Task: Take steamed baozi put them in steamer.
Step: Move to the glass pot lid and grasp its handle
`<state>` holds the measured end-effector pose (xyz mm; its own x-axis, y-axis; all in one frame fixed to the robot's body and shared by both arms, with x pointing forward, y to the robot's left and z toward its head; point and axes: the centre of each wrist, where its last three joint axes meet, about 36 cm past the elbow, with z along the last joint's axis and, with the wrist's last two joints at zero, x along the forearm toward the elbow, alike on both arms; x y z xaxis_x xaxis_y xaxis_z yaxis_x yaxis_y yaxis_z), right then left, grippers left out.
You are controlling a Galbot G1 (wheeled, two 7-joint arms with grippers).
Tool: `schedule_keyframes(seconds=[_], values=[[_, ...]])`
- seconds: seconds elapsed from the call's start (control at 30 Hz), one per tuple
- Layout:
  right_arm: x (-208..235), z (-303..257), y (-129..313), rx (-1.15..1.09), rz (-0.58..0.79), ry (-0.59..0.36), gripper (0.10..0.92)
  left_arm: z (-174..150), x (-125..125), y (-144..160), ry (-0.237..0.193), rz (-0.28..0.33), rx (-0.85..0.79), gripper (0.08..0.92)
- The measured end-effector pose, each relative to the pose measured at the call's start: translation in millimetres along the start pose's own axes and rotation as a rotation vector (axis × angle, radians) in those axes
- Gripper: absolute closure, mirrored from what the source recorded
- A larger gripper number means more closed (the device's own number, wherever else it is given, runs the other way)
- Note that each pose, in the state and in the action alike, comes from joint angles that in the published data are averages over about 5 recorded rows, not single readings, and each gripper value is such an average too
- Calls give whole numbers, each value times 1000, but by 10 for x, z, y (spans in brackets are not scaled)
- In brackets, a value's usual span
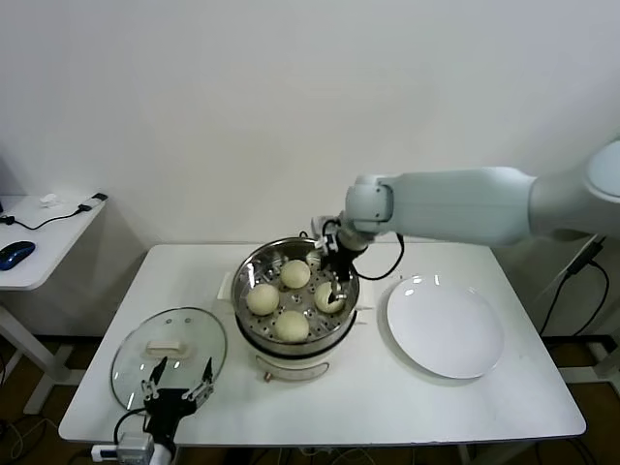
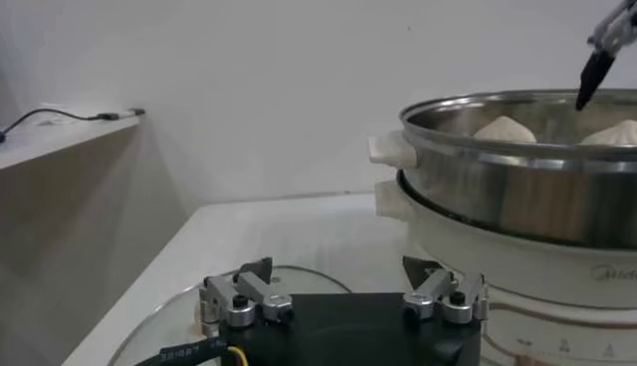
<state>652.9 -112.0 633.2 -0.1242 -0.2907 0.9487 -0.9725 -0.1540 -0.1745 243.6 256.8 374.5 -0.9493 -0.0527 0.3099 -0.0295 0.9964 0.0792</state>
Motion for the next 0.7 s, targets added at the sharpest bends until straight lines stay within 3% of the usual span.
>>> schedule_keyframes(seconds=[0.17,0.4,0.7], values=[[319,233,-90,-62,113,-111,200,-19,3,10,-6,-3,6,177],[581,779,-82,-202,415,-285,199,-79,-4,39,-29,-2,6,177],[384,1725,404,-465,758,-475,199,-127,-81,140,-60,-18,5,177]])
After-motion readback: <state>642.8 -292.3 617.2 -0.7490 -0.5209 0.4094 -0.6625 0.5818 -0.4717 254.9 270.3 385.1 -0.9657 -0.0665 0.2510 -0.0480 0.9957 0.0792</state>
